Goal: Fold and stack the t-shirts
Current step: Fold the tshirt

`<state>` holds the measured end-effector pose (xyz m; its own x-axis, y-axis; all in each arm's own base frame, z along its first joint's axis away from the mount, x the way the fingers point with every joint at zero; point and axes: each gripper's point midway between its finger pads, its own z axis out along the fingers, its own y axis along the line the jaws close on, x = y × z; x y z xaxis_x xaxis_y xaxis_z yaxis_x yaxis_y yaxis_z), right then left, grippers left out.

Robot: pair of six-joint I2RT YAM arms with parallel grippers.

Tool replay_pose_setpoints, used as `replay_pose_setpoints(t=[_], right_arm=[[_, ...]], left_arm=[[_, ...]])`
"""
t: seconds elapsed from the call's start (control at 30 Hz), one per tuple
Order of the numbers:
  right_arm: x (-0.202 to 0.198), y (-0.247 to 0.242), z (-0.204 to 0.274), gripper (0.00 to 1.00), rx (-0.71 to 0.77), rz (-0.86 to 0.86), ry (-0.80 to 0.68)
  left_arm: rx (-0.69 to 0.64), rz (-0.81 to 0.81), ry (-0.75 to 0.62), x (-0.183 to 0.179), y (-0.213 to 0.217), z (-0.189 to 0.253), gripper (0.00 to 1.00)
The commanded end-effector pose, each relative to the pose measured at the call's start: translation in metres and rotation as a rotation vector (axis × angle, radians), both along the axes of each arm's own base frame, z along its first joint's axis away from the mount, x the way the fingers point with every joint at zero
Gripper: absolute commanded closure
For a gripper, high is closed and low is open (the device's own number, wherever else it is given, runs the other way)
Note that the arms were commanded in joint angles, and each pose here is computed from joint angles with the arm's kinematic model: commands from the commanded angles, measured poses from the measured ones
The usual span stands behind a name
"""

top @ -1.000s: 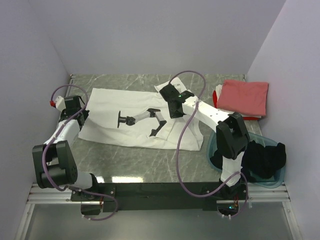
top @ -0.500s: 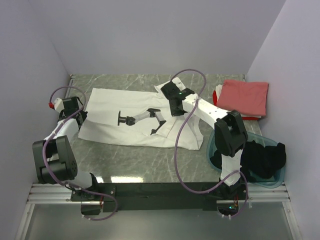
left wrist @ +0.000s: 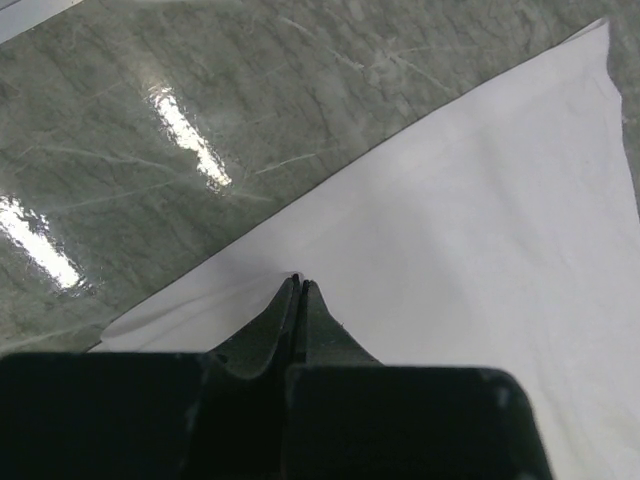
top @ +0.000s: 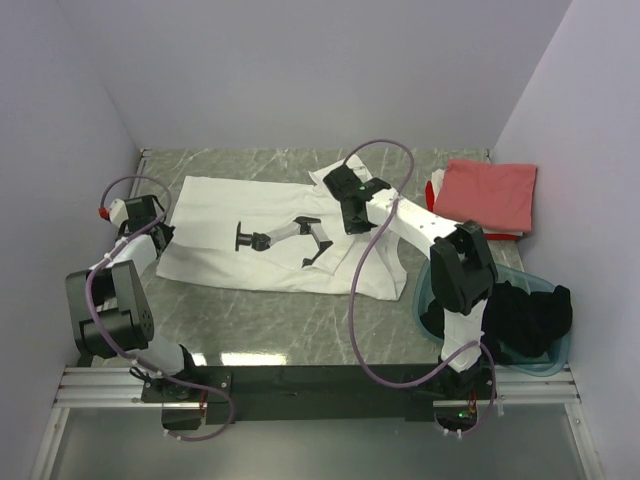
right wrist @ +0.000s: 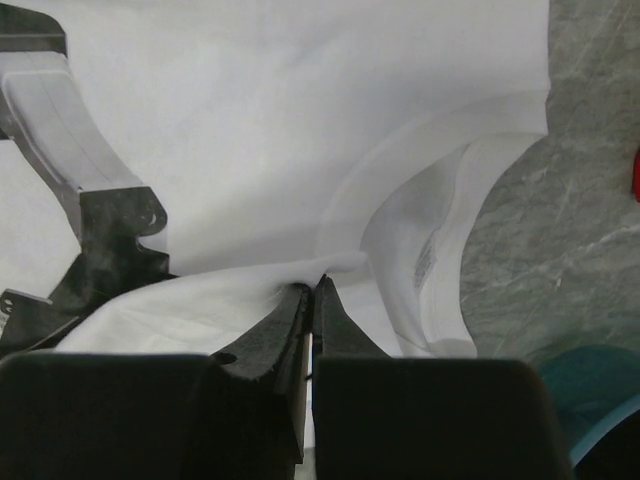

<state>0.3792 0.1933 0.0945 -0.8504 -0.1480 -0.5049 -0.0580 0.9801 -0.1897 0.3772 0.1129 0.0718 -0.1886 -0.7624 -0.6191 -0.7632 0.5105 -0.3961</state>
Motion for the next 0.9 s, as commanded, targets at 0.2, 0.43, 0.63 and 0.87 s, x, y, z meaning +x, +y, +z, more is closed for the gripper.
replay_pose_setpoints(t=[0.2, 0.43, 0.63, 0.87], right_arm=[[-0.013, -0.022, 0.032, 1.0, 0.008, -0.05, -0.073], [-0.015, -0.028, 0.038, 1.0, 0.002, -0.06, -0.079], [-0.017, -0.033, 0.037, 1.0, -0.003, -0.072, -0.077], [-0.02, -0.038, 0.039, 1.0, 0.001, -0.08, -0.082]], left_arm=[[0.021, -0.013, -0.03, 0.018, 0.009, 0.009, 0.99], [0.022, 0.002, -0.026, 0.017, 0.014, 0.007, 0.99], [0.022, 0.025, -0.034, 0.012, 0.021, 0.008, 0.99], [0.016, 0.026, -0.037, 0.012, 0.021, 0.009, 0.99]])
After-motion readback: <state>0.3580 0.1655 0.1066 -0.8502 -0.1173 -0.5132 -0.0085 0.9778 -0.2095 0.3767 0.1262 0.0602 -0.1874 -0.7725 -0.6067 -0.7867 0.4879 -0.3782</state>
